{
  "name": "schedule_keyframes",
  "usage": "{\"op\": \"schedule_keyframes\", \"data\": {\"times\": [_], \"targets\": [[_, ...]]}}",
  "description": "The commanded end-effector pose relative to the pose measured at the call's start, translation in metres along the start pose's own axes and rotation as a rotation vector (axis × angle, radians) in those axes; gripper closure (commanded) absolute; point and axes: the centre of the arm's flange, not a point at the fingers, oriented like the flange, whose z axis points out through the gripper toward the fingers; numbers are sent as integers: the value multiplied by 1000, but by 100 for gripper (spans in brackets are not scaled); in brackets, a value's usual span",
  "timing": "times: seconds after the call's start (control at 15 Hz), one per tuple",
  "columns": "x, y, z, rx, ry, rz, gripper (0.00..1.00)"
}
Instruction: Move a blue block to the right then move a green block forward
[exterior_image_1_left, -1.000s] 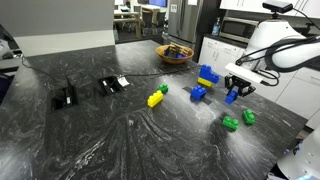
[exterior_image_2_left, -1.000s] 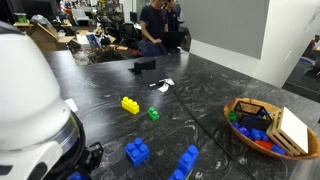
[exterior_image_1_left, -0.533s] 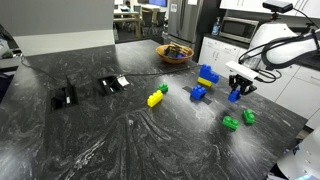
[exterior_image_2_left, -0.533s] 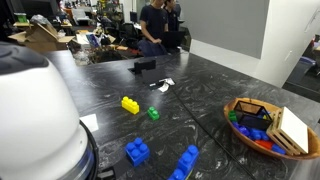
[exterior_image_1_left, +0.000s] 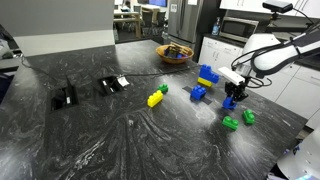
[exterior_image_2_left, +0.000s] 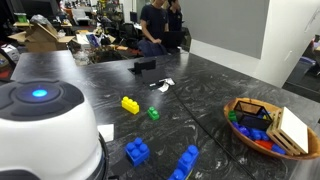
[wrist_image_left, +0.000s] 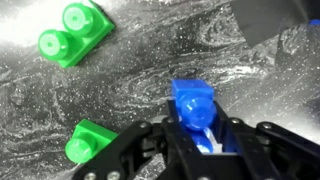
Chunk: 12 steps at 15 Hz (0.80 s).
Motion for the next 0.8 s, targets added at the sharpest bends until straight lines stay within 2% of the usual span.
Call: {"op": "schedule_keyframes", "data": {"times": [0.0,0.07,0.2,0.27,0.6,0.73], "targets": [[-4,20,26,6,-25,94,90],[-7,20,26,12,-28,111,90],[-10,24,21,36,-26,133,54],[-11,26,18,48,-24,141,39],[-16,37,-6,104,15,131,5],[-23,41,-20,130,44,84,0]]}}
